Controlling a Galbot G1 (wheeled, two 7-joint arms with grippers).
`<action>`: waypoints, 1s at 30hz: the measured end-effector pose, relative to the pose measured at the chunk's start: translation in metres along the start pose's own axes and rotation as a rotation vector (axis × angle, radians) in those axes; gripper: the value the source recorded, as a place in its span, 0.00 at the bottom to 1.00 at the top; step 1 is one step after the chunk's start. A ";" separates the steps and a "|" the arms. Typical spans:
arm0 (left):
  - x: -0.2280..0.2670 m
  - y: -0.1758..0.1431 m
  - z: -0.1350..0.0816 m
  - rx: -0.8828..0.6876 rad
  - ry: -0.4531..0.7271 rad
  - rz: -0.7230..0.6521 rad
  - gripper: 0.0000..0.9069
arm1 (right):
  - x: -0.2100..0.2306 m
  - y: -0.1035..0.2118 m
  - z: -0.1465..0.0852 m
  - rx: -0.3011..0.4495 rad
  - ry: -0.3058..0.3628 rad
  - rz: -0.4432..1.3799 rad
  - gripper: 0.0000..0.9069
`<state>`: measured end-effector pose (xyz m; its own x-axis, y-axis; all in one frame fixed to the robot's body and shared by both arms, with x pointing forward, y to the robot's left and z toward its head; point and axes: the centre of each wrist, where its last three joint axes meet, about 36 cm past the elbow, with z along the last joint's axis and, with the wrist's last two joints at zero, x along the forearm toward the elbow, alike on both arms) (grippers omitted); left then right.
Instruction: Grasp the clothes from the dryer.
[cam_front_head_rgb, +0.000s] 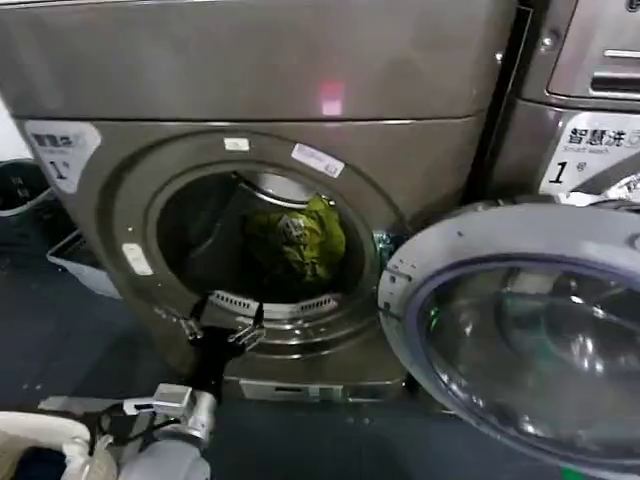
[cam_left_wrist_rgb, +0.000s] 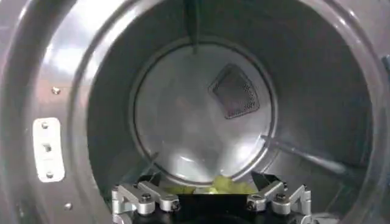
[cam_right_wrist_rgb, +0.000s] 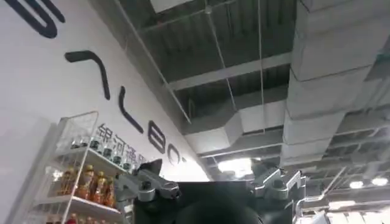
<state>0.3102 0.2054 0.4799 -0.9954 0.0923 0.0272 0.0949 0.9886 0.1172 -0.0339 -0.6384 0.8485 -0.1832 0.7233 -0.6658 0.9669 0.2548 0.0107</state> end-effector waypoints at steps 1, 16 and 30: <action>0.000 0.000 0.000 0.000 0.000 0.000 1.00 | 0.000 0.000 0.000 0.000 0.000 0.000 1.00; -0.001 -0.001 0.000 0.002 0.000 0.000 1.00 | 0.001 -0.002 0.000 0.000 -0.003 0.002 1.00; -0.047 0.001 0.007 0.036 -0.054 0.001 1.00 | 0.006 0.002 -0.012 0.091 -0.008 -0.055 1.00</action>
<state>0.3570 0.2032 0.4717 -0.9947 0.0990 -0.0260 0.0966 0.9920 0.0813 -0.0356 -0.6253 0.8536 -0.2356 0.7046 -0.6693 0.9676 0.2342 -0.0941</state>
